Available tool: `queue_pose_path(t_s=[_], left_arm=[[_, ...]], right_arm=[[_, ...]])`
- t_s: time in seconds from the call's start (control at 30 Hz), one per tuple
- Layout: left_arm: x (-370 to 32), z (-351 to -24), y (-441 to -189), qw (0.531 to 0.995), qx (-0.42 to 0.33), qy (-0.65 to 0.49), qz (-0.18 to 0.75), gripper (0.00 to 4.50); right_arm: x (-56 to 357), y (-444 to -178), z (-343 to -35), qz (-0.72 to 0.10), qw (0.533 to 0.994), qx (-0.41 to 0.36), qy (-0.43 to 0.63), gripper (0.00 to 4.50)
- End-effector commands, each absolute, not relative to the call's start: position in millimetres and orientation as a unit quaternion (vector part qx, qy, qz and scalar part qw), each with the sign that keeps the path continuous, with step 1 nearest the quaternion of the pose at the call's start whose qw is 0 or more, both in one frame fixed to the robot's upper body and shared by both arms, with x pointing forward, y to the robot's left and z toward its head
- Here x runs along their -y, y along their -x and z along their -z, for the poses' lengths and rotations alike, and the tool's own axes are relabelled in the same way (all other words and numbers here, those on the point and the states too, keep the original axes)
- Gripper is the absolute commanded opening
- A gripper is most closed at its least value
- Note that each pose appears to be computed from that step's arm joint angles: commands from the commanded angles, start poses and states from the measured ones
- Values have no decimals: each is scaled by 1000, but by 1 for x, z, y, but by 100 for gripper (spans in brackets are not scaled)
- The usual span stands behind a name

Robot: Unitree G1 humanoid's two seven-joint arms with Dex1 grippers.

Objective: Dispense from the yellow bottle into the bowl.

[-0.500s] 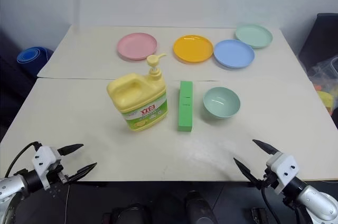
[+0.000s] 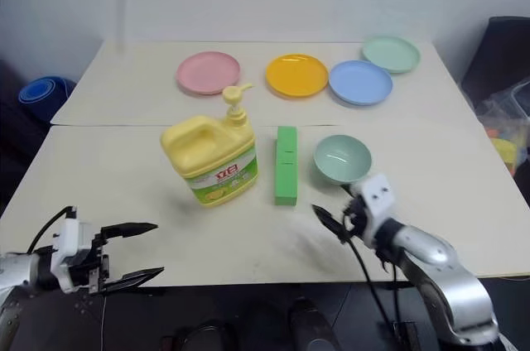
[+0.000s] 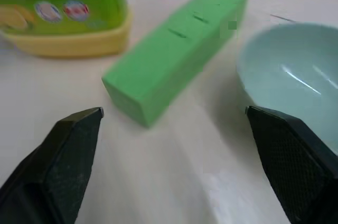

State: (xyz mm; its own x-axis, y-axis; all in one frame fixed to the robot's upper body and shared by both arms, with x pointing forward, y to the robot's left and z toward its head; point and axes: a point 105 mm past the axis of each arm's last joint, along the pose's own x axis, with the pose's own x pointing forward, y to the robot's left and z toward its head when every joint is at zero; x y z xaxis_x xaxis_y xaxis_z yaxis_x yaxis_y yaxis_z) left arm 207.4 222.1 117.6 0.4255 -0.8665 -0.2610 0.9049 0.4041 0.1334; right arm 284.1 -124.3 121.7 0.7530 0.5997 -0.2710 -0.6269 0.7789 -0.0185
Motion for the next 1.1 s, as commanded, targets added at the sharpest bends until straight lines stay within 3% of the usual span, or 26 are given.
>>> queue_pose_path(t_s=[0.03, 0.23, 0.7, 1.07, 1.1], left_arm=[[-211, -129, -211, 829, -64, -126, 541, 448], [-206, -132, -210, 836, -67, -127, 529, 448], [-206, -130, -199, 855, -75, -118, 499, 448], [-202, -130, -197, 857, -76, -113, 497, 448], [-201, -130, -197, 857, -76, -113, 497, 450]], right_arm=[[109, -296, -105, -294, 934, -201, 32, 450], [84, -328, -106, -234, 946, -224, -10, 450], [38, -338, -147, -287, 935, -204, -31, 450], [11, -363, -104, -224, 943, -244, 31, 450], [5, -362, -103, -230, 941, -248, 19, 432]])
